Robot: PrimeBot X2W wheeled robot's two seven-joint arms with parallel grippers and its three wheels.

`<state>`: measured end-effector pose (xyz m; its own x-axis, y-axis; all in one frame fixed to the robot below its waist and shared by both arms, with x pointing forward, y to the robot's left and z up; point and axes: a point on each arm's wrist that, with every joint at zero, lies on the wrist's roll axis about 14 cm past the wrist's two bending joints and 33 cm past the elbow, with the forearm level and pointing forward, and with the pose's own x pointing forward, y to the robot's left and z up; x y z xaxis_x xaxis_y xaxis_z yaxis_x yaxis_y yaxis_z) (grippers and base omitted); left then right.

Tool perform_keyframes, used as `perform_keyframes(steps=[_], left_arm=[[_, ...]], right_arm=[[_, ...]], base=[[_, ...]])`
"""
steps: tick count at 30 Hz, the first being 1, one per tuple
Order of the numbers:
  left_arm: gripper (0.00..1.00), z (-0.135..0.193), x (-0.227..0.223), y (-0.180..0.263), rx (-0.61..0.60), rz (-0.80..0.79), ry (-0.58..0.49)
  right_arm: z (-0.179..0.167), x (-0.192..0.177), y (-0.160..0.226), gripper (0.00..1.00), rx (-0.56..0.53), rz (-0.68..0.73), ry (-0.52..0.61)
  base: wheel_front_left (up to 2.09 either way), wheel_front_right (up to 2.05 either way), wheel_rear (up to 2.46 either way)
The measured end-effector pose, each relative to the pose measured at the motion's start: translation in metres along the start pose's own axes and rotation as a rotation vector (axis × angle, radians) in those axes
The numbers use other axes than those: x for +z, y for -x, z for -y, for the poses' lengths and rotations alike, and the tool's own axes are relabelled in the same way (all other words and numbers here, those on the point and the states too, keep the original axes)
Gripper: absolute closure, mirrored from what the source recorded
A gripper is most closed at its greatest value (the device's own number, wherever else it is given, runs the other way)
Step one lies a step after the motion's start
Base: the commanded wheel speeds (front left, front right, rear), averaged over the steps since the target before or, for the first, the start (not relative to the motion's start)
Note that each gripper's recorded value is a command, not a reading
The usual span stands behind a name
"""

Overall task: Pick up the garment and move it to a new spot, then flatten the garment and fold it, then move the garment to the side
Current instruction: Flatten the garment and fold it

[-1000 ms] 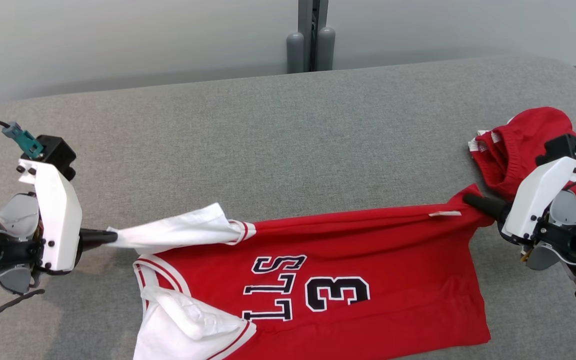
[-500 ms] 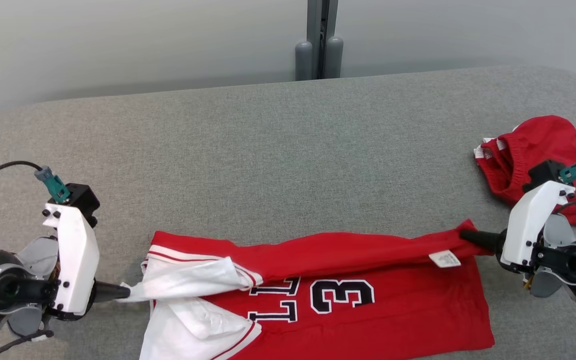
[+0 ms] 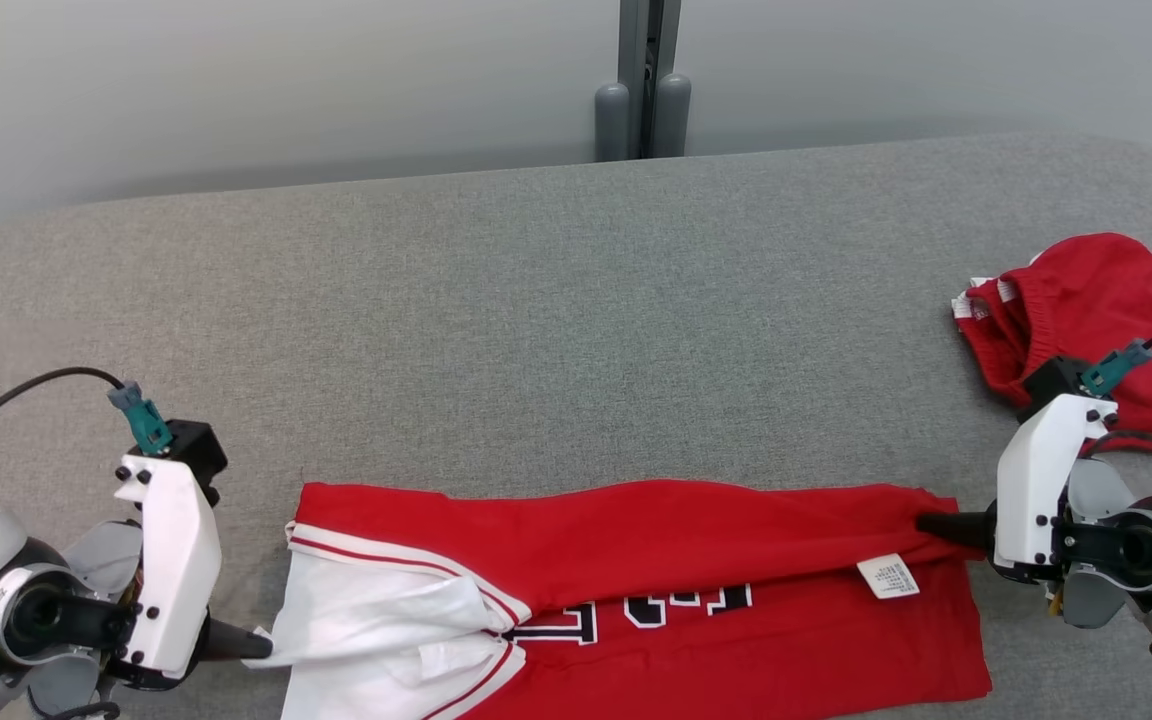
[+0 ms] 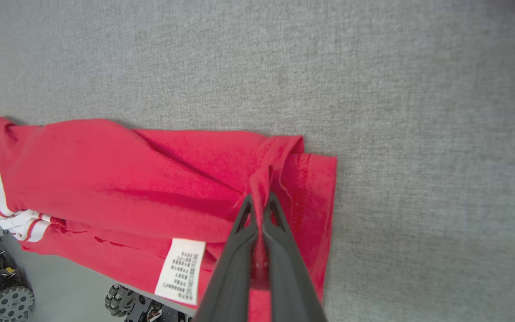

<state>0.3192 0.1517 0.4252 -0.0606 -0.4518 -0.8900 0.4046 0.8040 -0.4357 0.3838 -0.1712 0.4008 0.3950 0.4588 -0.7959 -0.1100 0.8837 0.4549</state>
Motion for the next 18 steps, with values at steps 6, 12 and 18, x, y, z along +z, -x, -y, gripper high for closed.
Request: perform_keyframes(steps=[6, 12, 18], left_arm=[[1.0, 0.006, -0.008, -0.006, -0.017, -0.028, 0.005], [1.0, 0.012, -0.01, -0.008, -0.035, -0.038, 0.004], [0.0, 0.012, -0.017, -0.012, -0.026, -0.058, 0.003]], right_arm=[[-0.002, -0.004, -0.001, 0.75, -0.004, -0.007, 0.005], [0.0, -0.006, 0.001, 0.72, -0.015, 0.001, 0.006], [0.0, -0.005, 0.003, 0.0, -0.022, 0.021, 0.008]], base=[[0.0, 0.0, 0.0], [0.0, 0.0, 0.0], [0.0, 0.0, 0.0]])
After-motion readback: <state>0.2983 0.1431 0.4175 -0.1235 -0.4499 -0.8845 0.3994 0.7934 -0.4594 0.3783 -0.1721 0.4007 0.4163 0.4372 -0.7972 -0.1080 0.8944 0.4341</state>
